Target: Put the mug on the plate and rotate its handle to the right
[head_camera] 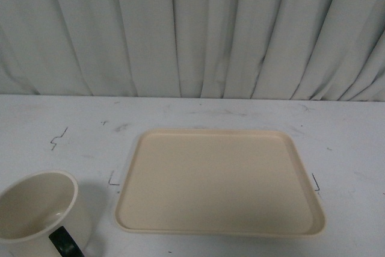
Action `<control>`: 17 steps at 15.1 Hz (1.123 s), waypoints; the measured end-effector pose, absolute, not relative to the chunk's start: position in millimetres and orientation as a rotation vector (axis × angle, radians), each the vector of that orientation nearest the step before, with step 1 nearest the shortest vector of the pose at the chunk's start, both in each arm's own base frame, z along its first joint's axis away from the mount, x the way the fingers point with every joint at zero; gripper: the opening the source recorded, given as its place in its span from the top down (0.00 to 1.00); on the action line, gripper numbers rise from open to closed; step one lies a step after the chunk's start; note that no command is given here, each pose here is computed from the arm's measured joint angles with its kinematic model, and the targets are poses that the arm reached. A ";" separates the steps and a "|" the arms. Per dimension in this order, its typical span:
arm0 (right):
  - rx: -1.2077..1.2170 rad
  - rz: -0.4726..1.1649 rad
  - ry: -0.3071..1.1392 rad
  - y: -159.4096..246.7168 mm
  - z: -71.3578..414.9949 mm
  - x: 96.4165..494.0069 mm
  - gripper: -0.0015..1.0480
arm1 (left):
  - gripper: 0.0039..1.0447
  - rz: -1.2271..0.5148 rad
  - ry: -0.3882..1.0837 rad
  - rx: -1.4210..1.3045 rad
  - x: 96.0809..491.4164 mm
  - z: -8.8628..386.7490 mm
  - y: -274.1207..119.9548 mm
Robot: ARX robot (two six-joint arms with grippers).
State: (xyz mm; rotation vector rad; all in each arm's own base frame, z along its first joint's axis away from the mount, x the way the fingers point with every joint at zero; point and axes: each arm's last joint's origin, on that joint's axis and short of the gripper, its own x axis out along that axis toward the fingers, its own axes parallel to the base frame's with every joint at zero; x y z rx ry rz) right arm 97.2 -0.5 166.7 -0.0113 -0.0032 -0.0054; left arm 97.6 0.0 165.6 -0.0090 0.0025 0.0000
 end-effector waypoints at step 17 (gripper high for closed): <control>-0.011 -0.005 -0.004 -0.5 166.8 97.2 0.06 | 0.06 0.075 0.615 0.187 155.0 200.5 -24.8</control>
